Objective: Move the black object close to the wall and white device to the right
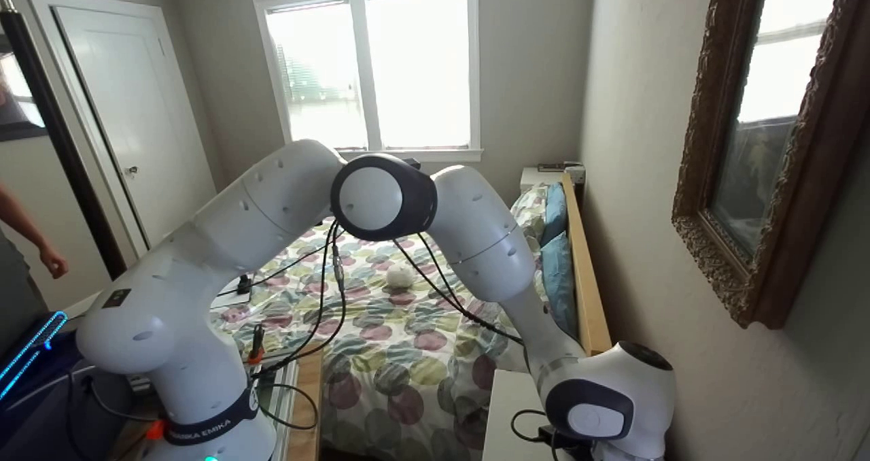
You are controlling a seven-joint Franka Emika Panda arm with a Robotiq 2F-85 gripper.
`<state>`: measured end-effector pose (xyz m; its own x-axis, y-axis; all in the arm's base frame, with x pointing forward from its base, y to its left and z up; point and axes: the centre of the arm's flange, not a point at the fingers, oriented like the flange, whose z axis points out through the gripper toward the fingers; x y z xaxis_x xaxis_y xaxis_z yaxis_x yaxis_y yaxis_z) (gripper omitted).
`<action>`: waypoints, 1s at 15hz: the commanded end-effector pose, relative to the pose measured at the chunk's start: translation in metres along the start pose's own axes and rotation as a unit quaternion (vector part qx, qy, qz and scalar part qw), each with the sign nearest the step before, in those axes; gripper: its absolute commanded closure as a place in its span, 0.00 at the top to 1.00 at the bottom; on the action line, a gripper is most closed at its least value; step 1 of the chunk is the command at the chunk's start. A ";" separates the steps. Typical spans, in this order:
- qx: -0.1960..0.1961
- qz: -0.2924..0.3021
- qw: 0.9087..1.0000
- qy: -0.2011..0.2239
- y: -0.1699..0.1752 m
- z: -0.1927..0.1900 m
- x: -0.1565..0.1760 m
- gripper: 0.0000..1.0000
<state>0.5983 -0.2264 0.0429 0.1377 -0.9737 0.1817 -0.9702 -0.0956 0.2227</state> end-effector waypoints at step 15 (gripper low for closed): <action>0.022 -0.039 0.999 -0.023 -0.003 -0.013 -0.034 0.00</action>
<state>0.6102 -0.2118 0.0353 0.1665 -0.9726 0.1625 -0.9684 -0.1303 0.2125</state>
